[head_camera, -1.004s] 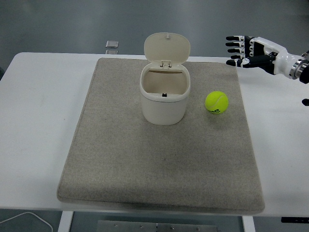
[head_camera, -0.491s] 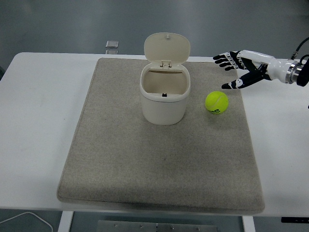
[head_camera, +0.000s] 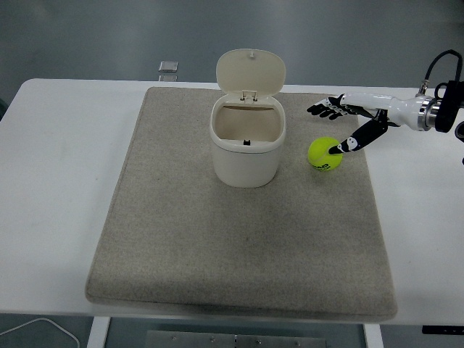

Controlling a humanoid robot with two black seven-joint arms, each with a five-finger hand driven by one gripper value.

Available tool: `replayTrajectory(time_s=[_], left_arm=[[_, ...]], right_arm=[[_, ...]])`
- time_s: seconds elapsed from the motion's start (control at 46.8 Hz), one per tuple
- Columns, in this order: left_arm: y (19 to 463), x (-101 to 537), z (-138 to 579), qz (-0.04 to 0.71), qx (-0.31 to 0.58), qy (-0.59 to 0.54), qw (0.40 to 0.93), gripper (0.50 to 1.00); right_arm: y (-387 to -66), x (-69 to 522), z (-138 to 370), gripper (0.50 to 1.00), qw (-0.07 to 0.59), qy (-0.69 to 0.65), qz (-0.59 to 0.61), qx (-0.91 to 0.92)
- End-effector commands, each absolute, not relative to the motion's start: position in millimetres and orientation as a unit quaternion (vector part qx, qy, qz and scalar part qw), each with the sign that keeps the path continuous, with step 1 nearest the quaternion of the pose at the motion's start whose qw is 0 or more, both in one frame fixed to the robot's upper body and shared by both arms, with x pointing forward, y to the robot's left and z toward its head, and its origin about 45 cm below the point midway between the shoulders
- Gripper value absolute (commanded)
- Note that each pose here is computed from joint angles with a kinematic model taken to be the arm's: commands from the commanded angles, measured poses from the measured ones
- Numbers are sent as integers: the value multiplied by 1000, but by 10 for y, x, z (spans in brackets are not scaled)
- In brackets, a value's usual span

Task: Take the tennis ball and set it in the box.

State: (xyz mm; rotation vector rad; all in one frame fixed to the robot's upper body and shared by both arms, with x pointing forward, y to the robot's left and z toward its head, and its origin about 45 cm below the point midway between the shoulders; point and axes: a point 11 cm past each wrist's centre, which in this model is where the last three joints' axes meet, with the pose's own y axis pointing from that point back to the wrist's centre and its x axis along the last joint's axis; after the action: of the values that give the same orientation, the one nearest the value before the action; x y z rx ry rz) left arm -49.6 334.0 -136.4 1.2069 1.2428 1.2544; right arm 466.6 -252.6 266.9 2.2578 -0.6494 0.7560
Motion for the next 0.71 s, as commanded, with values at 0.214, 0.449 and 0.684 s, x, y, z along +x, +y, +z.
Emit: replayTrajectory(time_s=[0.214, 0.449, 0.684], left_arm=[[3339, -492, -1365, 514, 495, 509, 481, 996], [3339, -492, -1365, 514, 495, 509, 481, 996], [3339, -501, -1364, 514, 495, 510, 480, 996]], right_arm=[[-2509, 4633, 2520, 913, 349, -237, 317, 849], [-2517, 4591, 2397, 913, 353, -237, 317, 848], [-2523, 4560, 2246, 909, 359, -244, 321, 842]])
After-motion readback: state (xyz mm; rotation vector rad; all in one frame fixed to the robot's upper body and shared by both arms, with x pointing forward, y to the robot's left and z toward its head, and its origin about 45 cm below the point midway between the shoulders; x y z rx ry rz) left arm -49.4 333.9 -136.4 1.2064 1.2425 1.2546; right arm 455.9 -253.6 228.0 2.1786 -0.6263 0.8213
